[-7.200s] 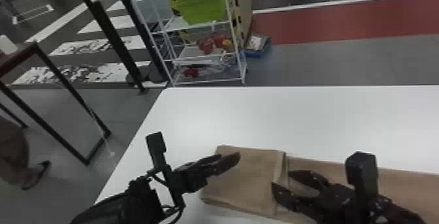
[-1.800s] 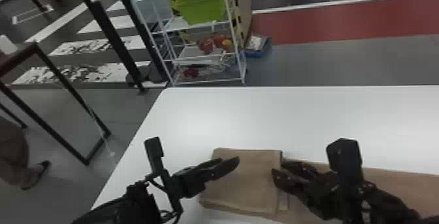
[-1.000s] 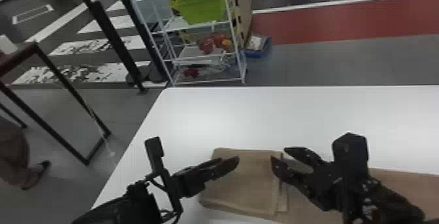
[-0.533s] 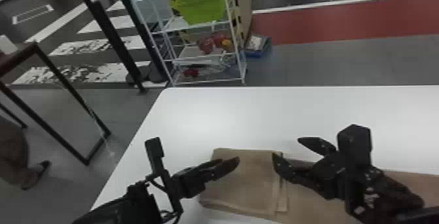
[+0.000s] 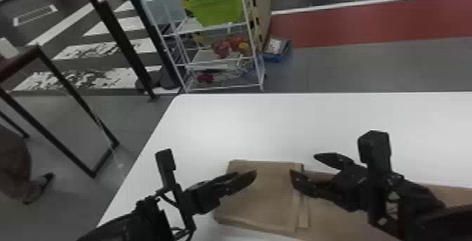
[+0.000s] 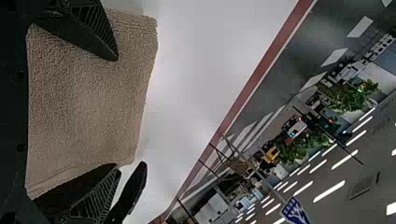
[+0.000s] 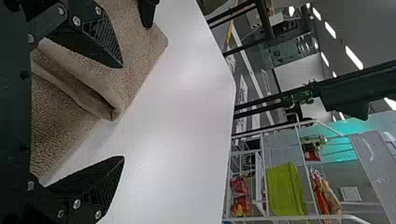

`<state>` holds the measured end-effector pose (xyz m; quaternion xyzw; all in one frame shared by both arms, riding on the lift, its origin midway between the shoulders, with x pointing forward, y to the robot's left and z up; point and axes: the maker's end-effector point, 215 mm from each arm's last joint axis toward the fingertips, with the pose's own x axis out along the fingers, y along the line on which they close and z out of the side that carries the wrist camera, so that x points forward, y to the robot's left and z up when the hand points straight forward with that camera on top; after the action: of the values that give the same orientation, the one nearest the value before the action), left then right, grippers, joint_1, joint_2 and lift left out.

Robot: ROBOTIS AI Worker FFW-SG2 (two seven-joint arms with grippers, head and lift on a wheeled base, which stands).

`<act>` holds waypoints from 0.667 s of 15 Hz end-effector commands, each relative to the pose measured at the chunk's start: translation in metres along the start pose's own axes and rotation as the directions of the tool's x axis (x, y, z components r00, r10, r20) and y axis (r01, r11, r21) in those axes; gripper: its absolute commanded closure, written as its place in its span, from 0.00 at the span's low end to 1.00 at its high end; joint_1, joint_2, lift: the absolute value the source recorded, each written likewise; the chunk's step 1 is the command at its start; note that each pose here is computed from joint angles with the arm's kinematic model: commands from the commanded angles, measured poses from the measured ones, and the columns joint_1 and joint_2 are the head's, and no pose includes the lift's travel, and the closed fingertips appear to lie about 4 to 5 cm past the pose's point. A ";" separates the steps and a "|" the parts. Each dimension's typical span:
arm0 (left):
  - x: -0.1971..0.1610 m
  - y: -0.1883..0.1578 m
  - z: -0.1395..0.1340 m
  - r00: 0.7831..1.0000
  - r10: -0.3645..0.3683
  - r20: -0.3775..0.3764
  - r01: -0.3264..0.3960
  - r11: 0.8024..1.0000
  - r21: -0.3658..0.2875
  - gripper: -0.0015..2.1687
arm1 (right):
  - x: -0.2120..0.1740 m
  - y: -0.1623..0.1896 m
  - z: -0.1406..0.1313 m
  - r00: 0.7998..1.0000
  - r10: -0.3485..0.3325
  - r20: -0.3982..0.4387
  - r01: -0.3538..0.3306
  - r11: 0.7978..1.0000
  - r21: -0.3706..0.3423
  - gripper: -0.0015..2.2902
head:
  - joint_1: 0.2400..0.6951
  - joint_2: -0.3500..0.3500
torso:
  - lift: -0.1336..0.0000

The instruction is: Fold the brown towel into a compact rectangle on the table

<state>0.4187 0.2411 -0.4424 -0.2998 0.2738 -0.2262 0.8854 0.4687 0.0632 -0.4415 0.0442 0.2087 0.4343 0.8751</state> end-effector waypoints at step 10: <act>0.004 -0.006 -0.003 1.000 -0.013 -0.009 0.013 1.000 0.002 0.03 | -0.013 0.044 0.006 0.994 0.112 0.017 -0.113 0.991 0.074 0.12 | 1.00 1.00 | 0.09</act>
<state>0.4186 0.2352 -0.4422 -0.2997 0.2749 -0.2320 0.8836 0.4356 0.0800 -0.4227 0.0865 0.2134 0.4736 0.8501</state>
